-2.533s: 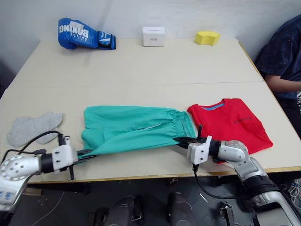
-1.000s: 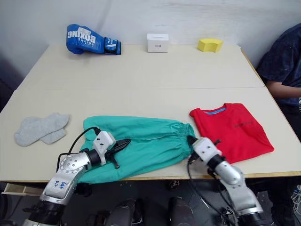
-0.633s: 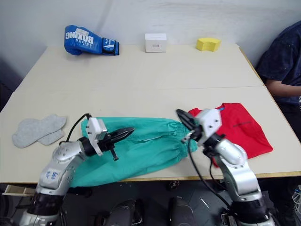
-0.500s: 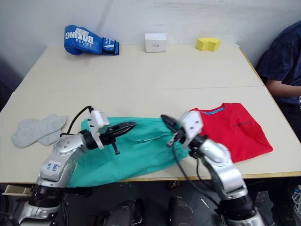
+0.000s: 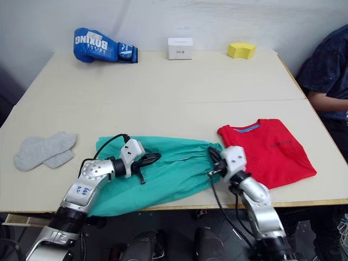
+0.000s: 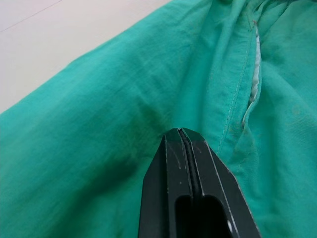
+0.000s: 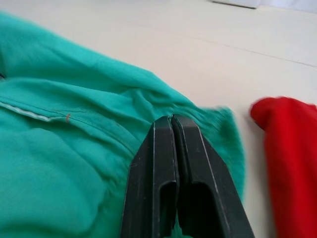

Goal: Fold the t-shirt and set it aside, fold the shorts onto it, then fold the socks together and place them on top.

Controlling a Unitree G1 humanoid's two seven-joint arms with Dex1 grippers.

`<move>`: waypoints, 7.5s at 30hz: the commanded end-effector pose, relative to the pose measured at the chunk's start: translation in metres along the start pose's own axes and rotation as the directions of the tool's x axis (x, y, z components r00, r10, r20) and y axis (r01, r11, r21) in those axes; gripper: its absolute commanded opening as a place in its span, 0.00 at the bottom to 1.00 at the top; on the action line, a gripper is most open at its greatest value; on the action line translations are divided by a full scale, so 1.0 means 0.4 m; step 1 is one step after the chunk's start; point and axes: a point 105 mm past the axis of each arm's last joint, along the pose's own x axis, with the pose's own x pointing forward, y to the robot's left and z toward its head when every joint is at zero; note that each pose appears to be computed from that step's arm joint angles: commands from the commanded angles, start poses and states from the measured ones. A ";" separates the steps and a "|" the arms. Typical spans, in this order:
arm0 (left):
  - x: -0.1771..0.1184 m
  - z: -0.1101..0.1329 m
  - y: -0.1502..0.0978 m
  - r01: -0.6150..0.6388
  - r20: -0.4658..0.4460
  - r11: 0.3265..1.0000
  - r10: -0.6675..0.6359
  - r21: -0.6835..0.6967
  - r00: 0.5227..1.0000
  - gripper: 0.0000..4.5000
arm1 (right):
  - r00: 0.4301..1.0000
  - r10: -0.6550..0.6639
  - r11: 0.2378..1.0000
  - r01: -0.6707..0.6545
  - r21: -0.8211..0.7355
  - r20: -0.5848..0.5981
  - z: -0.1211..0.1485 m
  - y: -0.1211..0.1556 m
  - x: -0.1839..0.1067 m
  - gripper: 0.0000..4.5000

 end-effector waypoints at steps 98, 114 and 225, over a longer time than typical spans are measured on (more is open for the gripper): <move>-0.083 -0.009 0.065 -0.165 -0.020 0.971 0.164 -0.174 0.986 0.00 | 0.913 0.396 0.907 -0.372 0.195 -0.101 0.104 0.334 0.185 0.34; -0.165 0.213 0.081 -0.064 0.357 0.998 0.065 -0.014 0.932 0.00 | 0.705 0.697 0.710 -0.705 -0.012 -0.131 0.188 0.117 0.144 0.60; -0.238 0.197 -0.080 0.248 0.251 0.966 -0.222 -0.077 0.942 0.99 | 0.708 0.257 0.950 -0.061 0.306 -0.657 0.318 -0.419 -0.226 0.00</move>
